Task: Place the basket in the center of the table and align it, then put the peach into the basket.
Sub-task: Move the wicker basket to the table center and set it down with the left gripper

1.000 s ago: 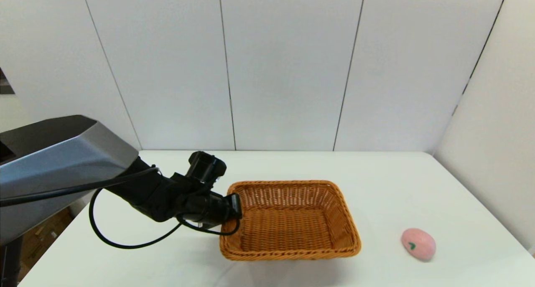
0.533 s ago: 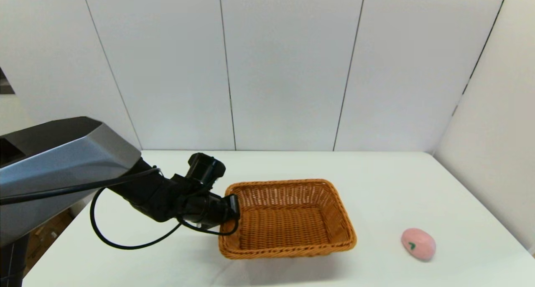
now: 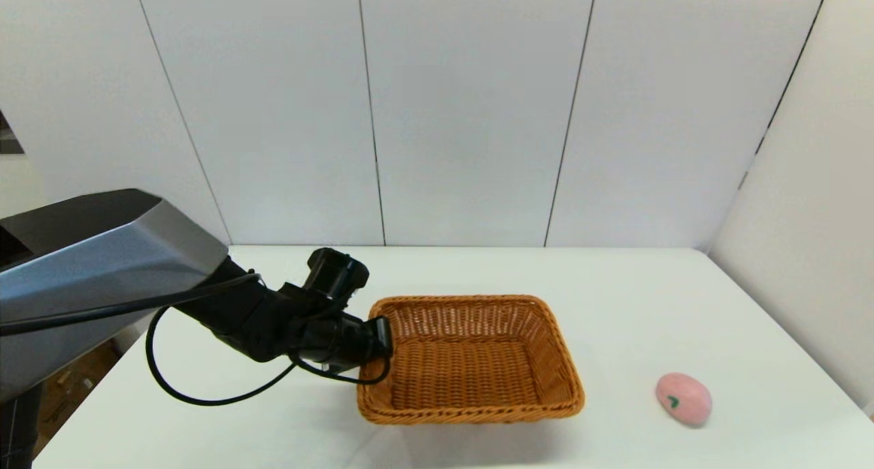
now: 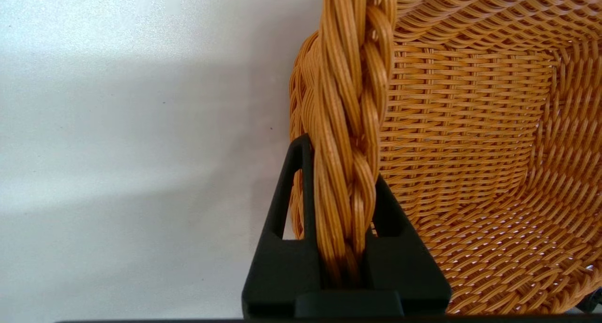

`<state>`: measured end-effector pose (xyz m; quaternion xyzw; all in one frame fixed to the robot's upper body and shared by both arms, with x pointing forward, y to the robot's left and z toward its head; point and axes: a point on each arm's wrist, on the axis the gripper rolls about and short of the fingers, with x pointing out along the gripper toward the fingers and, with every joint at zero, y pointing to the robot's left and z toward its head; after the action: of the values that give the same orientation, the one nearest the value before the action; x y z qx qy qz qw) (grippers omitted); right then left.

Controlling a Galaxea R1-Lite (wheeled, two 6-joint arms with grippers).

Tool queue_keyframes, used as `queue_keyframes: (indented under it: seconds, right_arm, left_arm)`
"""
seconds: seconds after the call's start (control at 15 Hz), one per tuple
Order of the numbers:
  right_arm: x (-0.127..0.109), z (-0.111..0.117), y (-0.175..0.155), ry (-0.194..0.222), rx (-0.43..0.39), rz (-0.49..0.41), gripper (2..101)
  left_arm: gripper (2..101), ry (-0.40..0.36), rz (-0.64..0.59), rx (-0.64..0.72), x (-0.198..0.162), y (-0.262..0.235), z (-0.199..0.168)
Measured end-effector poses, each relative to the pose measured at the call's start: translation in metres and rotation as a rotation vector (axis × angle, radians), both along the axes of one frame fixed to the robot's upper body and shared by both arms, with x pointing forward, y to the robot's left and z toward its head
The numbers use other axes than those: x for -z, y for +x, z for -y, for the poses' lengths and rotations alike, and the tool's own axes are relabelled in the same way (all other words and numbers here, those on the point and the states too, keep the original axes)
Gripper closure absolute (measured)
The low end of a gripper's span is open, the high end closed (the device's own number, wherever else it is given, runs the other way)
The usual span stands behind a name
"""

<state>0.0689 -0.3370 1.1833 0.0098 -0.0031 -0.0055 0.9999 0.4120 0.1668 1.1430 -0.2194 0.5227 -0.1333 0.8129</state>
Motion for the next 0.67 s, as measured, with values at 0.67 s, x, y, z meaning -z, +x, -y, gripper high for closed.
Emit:
queue_keyframes:
  seconds: [0.67]
  right_arm:
    - [0.0, 0.0, 0.0, 0.0, 0.0, 0.0, 5.2]
  left_arm:
    - [54.0, -0.003, 0.027, 0.029, -0.0078, -0.0018, 0.0004]
